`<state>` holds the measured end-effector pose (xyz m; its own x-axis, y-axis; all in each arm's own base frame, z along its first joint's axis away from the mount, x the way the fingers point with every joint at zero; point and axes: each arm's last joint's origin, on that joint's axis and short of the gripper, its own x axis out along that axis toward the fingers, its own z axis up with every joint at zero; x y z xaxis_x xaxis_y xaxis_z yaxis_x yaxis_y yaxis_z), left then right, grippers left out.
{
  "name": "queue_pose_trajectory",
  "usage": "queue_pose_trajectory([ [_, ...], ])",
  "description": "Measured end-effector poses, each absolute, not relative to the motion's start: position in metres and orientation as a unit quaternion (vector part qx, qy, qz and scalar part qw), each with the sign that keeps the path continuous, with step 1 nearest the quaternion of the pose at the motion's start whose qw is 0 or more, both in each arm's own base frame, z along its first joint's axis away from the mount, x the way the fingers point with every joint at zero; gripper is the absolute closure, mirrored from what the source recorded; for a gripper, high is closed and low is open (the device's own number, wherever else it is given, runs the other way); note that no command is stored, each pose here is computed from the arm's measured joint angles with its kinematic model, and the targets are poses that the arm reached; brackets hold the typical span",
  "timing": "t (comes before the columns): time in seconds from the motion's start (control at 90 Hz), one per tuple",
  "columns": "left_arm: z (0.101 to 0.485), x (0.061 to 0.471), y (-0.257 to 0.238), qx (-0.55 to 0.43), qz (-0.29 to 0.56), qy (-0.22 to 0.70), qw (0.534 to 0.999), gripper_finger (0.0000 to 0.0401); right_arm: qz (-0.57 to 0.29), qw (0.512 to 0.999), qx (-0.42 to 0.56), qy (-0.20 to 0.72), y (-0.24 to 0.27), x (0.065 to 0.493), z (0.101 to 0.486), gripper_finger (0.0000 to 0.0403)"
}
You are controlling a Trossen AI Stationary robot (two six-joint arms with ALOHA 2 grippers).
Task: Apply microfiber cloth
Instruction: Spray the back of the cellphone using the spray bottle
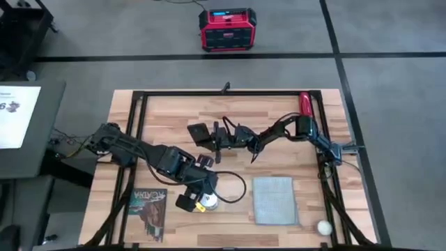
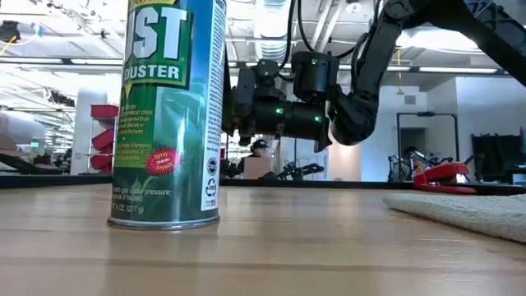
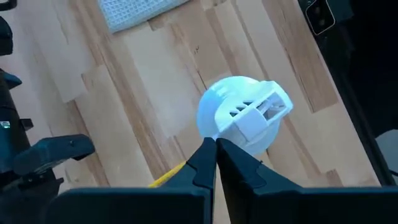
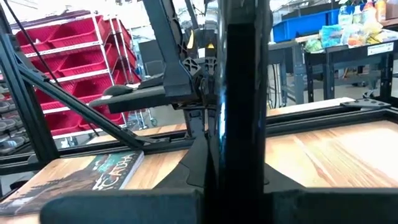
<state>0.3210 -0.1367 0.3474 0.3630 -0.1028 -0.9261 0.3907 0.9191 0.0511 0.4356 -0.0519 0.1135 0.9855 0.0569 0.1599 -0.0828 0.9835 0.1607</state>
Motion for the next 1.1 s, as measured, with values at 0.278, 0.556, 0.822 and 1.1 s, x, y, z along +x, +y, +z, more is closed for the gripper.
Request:
queue_pose_trajectory([
  [0.278, 0.347, 0.321, -0.137, 0.131, -0.15, 0.544, 0.815, 0.0401, 0.039, 0.993, 0.084, -0.077, -0.049, 0.436, 0.113, 0.0393],
  [0.556, 0.347, 0.321, -0.137, 0.127, -0.148, 0.545, 0.816, 0.0401, 0.039, 0.993, 0.085, -0.077, -0.049, 0.436, 0.113, 0.0393],
  [0.822, 0.346, 0.321, -0.137, 0.128, -0.148, 0.545, 0.816, 0.0401, 0.039, 0.993, 0.085, -0.076, -0.049, 0.436, 0.113, 0.0393],
  [1.1, 0.334, 0.322, -0.138, 0.133, -0.148, 0.545, 0.814, 0.0401, 0.038, 0.993, 0.085, -0.074, -0.05, 0.436, 0.113, 0.0393],
])
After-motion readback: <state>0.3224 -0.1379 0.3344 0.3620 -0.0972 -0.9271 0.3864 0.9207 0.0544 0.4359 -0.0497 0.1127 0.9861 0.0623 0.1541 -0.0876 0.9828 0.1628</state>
